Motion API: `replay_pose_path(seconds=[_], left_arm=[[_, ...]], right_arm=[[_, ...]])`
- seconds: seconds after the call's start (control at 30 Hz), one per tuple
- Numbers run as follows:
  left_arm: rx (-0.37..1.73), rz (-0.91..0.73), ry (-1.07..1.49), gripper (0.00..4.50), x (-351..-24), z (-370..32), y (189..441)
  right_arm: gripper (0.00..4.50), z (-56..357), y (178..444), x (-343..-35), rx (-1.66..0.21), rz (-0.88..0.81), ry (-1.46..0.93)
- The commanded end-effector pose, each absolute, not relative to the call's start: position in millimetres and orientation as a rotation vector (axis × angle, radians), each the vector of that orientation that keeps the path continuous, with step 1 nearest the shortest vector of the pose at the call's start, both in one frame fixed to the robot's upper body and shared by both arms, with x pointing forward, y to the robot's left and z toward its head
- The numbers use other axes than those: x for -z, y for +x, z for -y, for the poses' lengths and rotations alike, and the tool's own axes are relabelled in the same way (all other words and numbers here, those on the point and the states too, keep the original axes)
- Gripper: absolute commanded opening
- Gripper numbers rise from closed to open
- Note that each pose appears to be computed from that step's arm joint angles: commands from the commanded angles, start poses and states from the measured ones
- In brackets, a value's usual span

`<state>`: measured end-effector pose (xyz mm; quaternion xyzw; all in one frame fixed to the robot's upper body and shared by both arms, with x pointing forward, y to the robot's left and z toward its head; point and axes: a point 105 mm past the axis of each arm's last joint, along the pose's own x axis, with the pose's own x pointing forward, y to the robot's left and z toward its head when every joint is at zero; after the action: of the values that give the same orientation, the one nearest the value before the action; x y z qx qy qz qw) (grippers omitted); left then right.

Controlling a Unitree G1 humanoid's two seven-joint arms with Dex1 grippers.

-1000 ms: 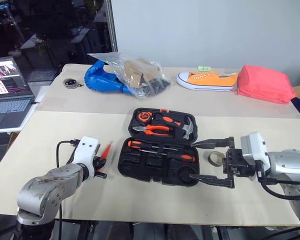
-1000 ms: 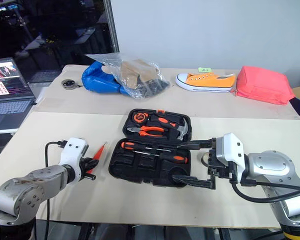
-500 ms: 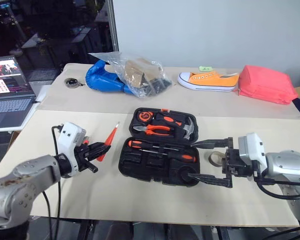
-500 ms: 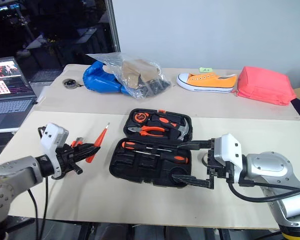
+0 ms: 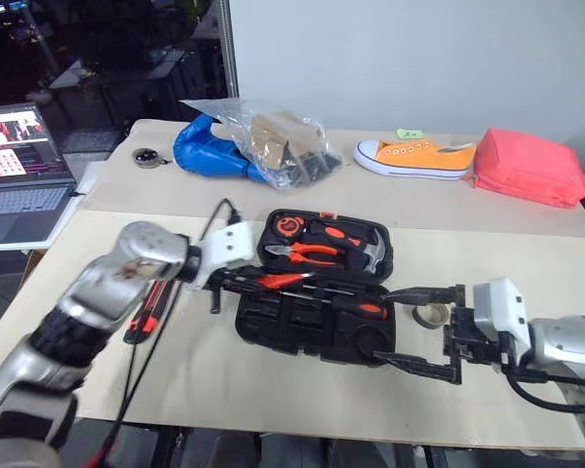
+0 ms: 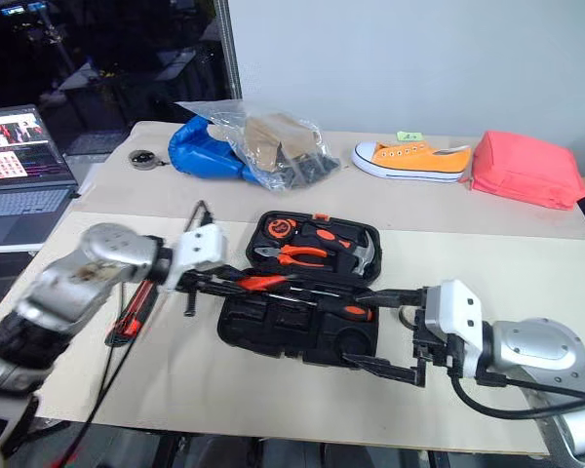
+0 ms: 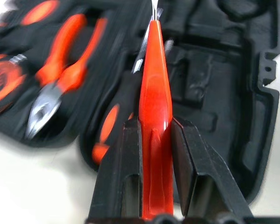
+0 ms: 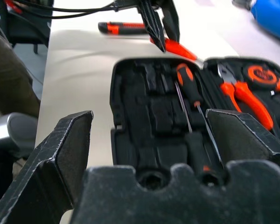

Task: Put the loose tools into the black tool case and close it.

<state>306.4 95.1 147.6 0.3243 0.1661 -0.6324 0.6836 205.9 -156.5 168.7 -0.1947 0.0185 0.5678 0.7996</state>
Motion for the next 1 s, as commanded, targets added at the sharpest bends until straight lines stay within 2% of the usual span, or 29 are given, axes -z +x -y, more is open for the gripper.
replay_pose_path(seconds=[0.03, 0.3, 0.63, 0.87, 1.0], left_arm=[[1.53, -0.421, 0.778, 0.43, -141, -80, 305], [1.506, -0.507, 0.902, 0.43, -119, -88, 316], [1.466, -0.519, 0.941, 0.43, -119, -90, 329], [1.529, -0.524, 0.956, 0.43, -114, -82, 319], [1.518, -0.513, 0.994, 0.43, -112, -83, 324]], right_arm=[[4.5, 168, 201, -178, -1.173, -0.023, -0.46], [4.5, 174, 197, -178, -1.134, -0.036, -0.457], [4.5, 179, 194, -175, -1.129, -0.055, -0.458], [4.5, 181, 196, -174, -1.127, -0.061, -0.46], [4.5, 182, 197, -175, -1.13, -0.06, -0.463]])
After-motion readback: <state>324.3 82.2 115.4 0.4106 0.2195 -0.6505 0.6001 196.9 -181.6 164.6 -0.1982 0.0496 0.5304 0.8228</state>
